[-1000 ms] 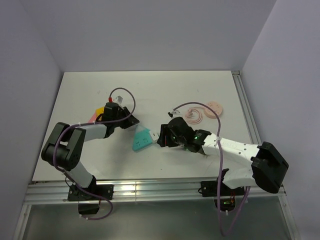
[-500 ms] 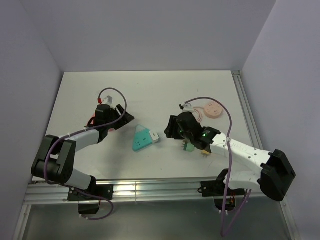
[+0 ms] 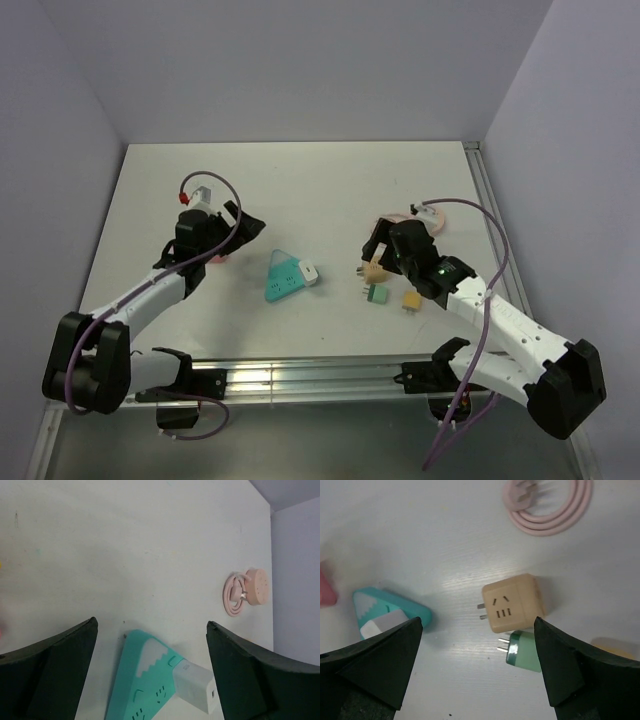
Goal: Insert the plug
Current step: Adjust the plug at the center of the board.
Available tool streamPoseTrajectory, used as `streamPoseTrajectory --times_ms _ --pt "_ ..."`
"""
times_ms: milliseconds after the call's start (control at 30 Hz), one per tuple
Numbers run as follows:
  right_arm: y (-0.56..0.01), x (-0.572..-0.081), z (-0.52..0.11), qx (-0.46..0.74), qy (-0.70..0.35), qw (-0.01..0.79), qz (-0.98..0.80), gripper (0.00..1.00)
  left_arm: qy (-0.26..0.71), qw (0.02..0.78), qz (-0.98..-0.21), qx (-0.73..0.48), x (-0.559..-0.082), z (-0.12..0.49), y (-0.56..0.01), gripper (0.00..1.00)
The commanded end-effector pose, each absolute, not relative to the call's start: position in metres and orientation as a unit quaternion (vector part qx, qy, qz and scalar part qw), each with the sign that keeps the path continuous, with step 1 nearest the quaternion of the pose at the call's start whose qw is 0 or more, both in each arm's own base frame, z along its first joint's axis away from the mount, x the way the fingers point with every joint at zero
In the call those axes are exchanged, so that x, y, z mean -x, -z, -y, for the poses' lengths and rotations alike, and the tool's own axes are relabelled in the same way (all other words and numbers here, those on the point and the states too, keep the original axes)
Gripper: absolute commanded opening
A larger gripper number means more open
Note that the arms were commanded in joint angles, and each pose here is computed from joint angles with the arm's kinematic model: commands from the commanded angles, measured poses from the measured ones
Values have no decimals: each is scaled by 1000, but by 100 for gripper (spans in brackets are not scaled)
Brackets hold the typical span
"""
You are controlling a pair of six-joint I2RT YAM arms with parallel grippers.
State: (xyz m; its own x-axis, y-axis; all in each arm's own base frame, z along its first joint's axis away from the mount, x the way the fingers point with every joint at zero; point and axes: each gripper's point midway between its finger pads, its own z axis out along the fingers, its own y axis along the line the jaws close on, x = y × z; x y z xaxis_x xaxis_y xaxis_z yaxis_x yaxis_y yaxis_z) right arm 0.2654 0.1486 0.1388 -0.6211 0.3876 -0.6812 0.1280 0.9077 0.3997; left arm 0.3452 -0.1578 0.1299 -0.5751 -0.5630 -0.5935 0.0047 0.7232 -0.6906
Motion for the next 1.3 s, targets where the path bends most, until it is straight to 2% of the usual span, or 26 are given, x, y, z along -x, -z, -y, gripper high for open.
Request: streamPoseTrajectory --times_ms 0,300,733,1033,1167,1267 --pt "-134 -260 -121 -202 -133 413 -878 100 342 442 -810 177 -338 154 -145 96" --pt "-130 -269 -85 -250 -55 398 -881 97 330 450 -810 177 -329 147 -141 98" --pt "-111 -303 -134 -97 -125 339 -928 90 321 455 -815 164 -324 145 -134 98" --pt "-66 -293 -145 -47 -92 273 -957 87 319 453 -817 162 -326 145 -131 98" --pt "-60 -293 -147 -39 -84 266 -960 76 316 450 -819 162 -326 145 -128 97" --pt "-60 -292 -148 -39 -86 266 -959 64 316 450 -819 162 -327 145 -129 97"
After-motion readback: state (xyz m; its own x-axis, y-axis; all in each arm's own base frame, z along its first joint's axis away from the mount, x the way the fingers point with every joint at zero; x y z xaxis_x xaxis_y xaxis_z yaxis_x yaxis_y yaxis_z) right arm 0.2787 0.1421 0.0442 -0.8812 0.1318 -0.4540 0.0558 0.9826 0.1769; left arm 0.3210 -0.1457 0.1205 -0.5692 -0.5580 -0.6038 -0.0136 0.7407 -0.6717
